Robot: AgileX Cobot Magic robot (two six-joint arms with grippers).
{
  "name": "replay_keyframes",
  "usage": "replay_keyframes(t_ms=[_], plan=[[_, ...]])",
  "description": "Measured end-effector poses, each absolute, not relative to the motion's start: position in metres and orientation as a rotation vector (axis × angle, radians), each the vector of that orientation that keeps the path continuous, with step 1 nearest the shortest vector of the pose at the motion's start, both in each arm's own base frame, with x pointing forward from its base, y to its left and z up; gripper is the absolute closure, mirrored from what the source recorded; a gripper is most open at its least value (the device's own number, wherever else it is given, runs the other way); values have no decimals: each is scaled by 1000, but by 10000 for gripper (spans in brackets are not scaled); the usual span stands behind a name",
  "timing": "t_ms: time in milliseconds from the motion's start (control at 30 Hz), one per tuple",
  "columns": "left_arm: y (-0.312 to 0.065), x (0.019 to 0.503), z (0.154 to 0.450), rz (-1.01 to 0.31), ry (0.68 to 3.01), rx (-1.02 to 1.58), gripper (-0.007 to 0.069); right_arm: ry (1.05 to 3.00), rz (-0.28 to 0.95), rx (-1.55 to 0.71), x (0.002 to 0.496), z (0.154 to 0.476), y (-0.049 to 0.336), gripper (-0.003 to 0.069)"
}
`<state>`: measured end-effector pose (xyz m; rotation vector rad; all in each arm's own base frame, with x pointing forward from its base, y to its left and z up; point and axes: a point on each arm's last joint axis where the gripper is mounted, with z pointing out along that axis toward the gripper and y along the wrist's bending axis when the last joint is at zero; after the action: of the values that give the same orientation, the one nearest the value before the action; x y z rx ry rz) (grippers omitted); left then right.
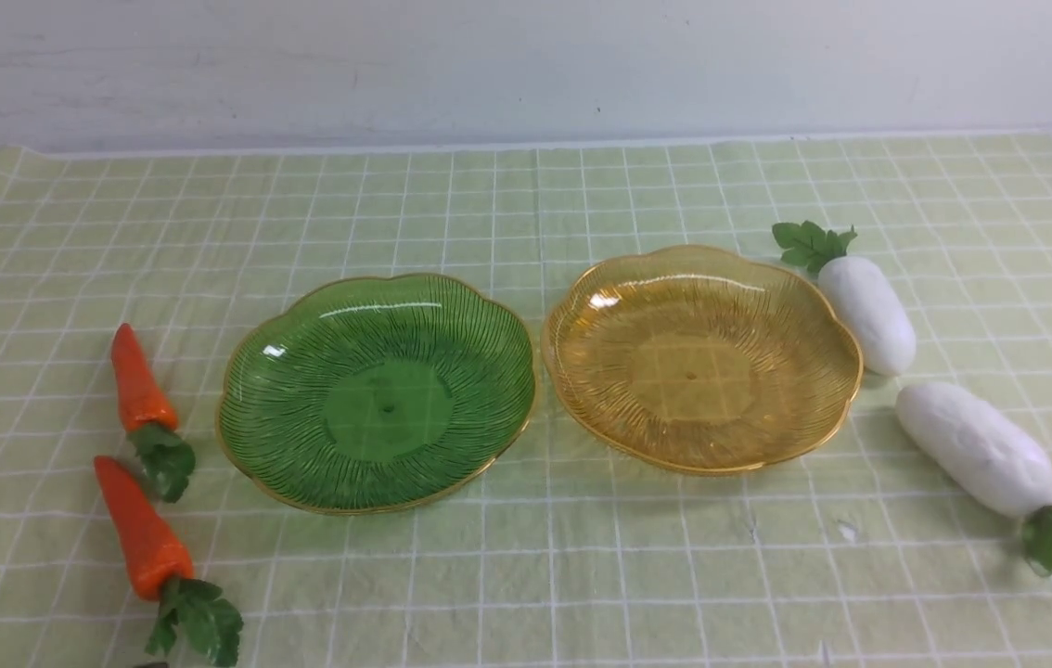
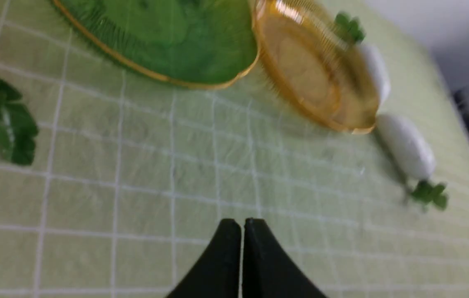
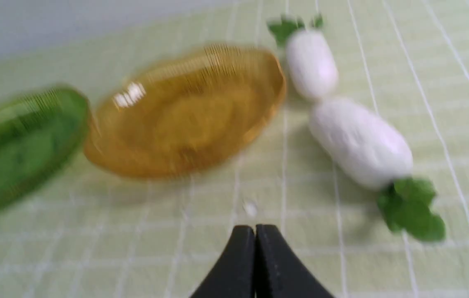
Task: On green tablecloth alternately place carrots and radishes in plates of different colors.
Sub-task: 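Place the white radish on the plate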
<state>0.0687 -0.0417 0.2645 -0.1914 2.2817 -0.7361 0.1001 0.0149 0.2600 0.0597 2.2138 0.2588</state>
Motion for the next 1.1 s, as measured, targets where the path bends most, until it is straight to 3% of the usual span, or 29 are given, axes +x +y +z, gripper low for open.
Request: replay_keyframes(t_ms=[100, 300, 500, 667, 800, 900, 1000, 1033, 1067, 1100], plan=[[-44, 86, 273, -648, 2441, -15, 633, 2480, 193, 13, 131, 258, 12, 674], [-46, 115, 271, -609, 2571, 84, 633, 2686, 156, -36, 199, 253, 10, 674], [-47, 124, 263, -610, 2632, 75, 633, 2742, 137, -133, 241, 244, 10, 669], [-47, 126, 262, -603, 2641, 79, 632, 2655, 98, -200, 275, 249, 9, 645], [-47, 126, 262, -602, 2643, 81, 632, 2561, 66, -193, 292, 248, 8, 555], [-47, 126, 262, -598, 2643, 83, 632, 2545, 45, -196, 302, 237, 6, 422], [-46, 126, 262, -586, 2645, 90, 632, 2559, 21, -212, 310, 224, 5, 234], [-46, 126, 262, -585, 2645, 90, 632, 2560, 21, -211, 311, 223, 5, 234], [-46, 126, 262, -581, 2646, 92, 632, 2573, 11, -220, 315, 215, 4, 145], [-46, 126, 261, -577, 2647, 94, 632, 2580, 8, -224, 316, 211, 4, 111]])
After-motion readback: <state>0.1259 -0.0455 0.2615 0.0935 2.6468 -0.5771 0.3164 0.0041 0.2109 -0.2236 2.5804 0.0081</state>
